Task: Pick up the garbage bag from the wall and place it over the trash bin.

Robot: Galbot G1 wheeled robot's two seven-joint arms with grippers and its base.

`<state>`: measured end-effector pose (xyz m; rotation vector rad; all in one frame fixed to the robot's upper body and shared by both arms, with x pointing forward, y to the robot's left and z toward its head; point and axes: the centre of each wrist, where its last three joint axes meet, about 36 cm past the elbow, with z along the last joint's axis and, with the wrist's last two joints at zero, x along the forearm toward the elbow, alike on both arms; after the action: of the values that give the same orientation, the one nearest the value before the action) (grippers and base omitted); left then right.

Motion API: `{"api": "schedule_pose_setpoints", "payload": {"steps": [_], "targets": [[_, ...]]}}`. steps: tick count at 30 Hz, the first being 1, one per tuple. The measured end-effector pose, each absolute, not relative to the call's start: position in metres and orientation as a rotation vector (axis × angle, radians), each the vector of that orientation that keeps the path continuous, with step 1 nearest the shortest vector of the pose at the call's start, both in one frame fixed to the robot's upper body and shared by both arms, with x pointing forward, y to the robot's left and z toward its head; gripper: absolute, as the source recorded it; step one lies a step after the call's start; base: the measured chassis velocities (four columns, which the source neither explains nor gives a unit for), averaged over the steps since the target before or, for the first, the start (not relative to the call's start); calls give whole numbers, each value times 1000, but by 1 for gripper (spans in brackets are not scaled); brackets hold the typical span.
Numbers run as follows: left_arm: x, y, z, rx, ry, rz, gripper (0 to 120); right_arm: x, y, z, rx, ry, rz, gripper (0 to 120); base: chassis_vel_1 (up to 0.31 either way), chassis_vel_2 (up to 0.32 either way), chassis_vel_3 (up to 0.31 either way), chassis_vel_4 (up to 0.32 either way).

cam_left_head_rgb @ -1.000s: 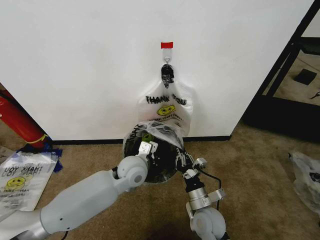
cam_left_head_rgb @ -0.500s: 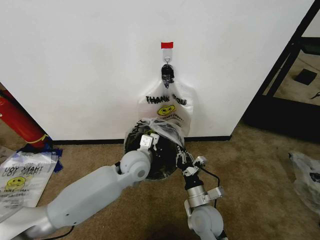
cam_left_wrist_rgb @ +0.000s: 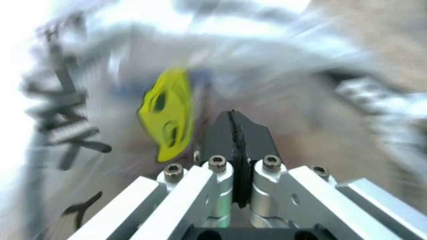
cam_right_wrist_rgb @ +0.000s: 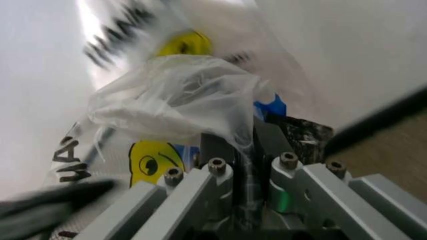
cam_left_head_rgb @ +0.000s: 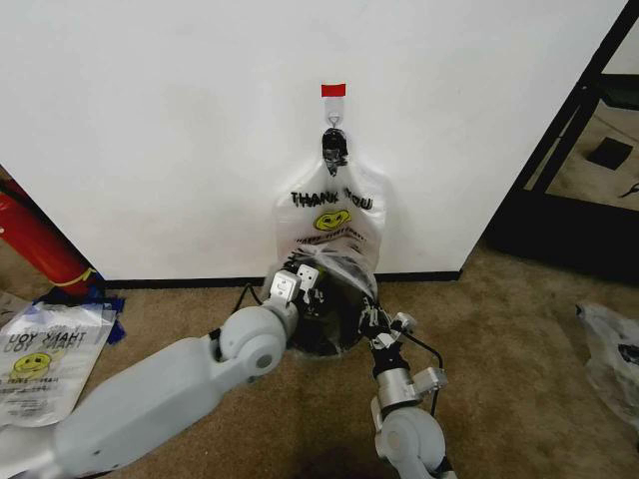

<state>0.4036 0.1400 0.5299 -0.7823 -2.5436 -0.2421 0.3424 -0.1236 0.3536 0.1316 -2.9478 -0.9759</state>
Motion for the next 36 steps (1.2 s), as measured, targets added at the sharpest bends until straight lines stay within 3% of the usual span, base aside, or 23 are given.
{"api": "schedule_pose_setpoints", "payload": {"steps": [7, 13, 23, 36], "targets": [[361, 145, 569, -947, -2632, -84, 0, 341, -125, 370, 6, -2837, -1037, 2, 0, 0, 0, 0], [349, 159, 576, -865, -2835, 14, 0, 336, -135, 388, -90, -2688, -1077, 2, 0, 0, 0, 0], [306, 203, 563, -506, -2933, 181, 0, 352, -145, 404, 16, -2527, -979, 2, 0, 0, 0, 0], [297, 207, 549, -410, -2976, 202, 0, 366, -162, 380, 211, -2606, -891, 2, 0, 0, 0, 0]]}}
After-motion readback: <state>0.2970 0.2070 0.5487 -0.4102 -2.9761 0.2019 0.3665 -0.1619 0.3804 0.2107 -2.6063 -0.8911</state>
